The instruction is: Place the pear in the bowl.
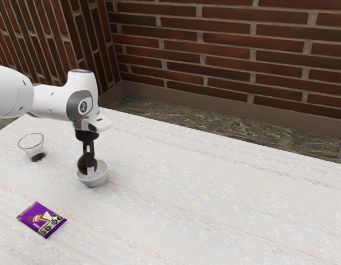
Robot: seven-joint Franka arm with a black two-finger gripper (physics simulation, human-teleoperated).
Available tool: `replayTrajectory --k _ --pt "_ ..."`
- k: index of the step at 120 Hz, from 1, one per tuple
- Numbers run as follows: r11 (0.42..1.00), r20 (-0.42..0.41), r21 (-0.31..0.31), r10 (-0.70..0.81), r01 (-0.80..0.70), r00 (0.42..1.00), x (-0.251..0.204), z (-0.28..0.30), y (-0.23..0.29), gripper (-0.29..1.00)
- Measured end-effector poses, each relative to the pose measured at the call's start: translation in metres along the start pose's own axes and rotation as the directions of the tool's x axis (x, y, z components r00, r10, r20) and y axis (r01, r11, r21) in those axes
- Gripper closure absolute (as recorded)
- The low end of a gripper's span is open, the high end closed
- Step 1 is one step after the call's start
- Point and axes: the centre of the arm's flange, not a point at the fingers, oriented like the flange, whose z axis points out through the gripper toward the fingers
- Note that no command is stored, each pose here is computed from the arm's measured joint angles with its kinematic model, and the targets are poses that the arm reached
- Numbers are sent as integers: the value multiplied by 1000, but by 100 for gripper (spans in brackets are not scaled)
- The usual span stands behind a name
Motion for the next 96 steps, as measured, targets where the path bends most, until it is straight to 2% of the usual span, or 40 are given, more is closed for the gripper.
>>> replayTrajectory --k 32,40,52,70,78,96 --pt "999 -11 2 38 -38 999 3 -8 5 8" --pt "996 -40 41 81 -80 996 10 -43 27 6" --pt "980 -89 100 182 -173 979 22 -121 89 4" --pt "927 -116 216 335 -306 935 39 -231 181 2" --pt "920 -126 245 341 -304 931 37 -260 192 1" --pt "940 -127 233 282 -248 951 20 -273 180 1"
